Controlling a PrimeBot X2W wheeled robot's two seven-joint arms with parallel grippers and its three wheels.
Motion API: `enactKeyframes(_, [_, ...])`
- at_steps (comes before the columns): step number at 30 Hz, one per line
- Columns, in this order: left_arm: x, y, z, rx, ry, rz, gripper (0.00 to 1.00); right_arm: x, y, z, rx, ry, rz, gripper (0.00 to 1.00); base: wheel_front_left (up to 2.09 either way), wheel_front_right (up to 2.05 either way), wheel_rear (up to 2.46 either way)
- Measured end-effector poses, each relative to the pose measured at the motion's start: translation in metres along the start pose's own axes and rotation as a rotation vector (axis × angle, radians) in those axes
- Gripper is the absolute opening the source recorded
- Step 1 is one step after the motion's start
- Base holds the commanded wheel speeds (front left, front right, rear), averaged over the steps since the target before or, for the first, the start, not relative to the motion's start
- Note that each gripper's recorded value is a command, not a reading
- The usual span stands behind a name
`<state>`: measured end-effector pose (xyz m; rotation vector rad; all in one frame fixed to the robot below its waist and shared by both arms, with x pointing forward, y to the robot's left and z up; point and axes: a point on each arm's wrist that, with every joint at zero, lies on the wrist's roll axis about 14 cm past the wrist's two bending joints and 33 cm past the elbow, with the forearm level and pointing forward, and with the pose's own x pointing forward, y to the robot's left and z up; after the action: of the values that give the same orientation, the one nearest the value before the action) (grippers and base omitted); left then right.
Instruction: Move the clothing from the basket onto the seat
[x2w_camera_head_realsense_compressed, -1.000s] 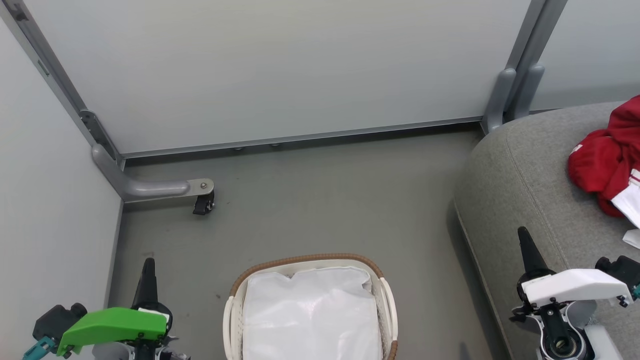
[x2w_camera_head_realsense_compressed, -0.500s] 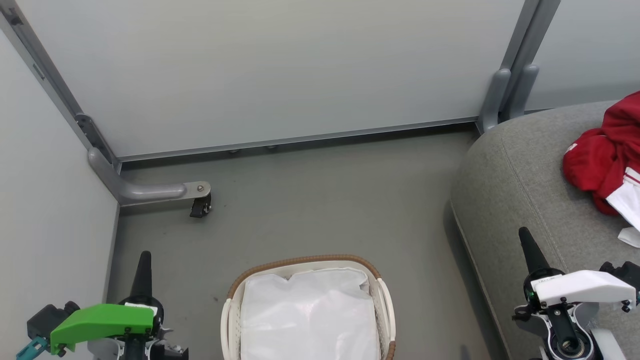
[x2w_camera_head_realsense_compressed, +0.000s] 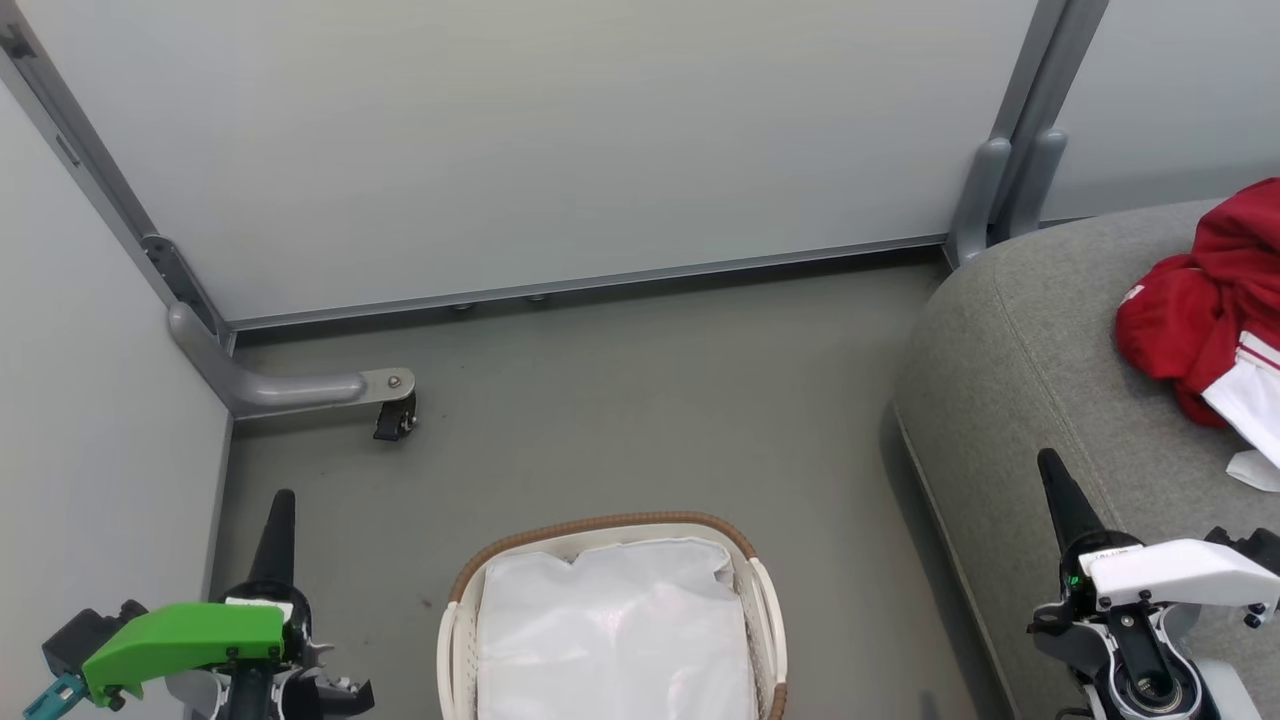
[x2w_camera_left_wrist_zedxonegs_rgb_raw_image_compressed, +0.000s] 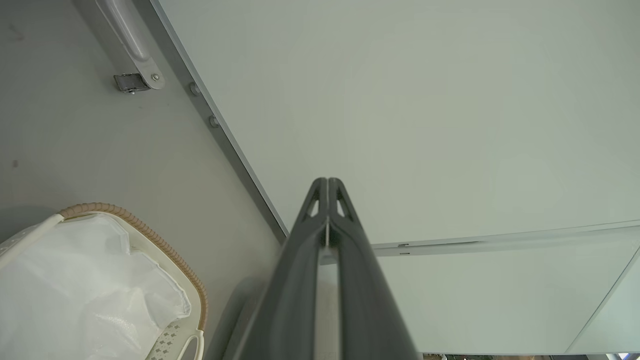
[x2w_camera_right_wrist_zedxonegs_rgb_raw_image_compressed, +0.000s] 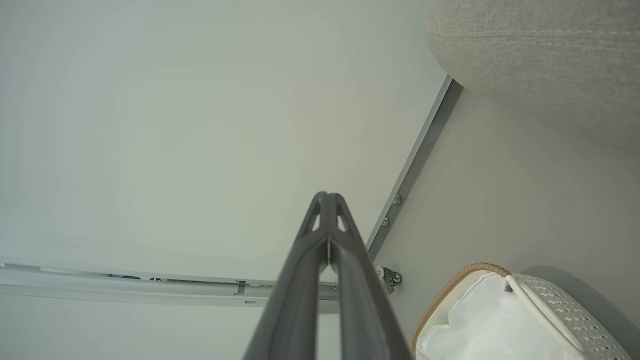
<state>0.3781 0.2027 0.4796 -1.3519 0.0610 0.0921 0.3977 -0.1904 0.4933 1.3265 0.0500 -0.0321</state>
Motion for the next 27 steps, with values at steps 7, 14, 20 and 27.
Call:
enactKeyframes(7, [0.002, -0.006, 0.001, -0.052, 0.002, -0.019, 0.0, -0.002, 0.003, 0.003, 0.058, -0.003, 0.011, 0.0, 0.0, 0.0, 0.0])
enactKeyframes(14, [0.003, -0.01, 0.001, -0.102, 0.009, -0.036, 0.0, -0.004, 0.005, 0.005, 0.112, -0.005, 0.021, 0.0, 0.0, 0.0, 0.0])
enactKeyframes(20, [0.004, -0.014, 0.0, -0.138, 0.015, -0.048, 0.0, -0.005, 0.006, 0.007, 0.155, -0.006, 0.029, 0.0, 0.0, 0.0, 0.0])
enactKeyframes(27, [0.005, -0.019, 0.001, -0.184, 0.019, -0.067, 0.0, -0.007, 0.009, 0.009, 0.206, -0.007, 0.044, 0.0, 0.0, 0.0, 0.0])
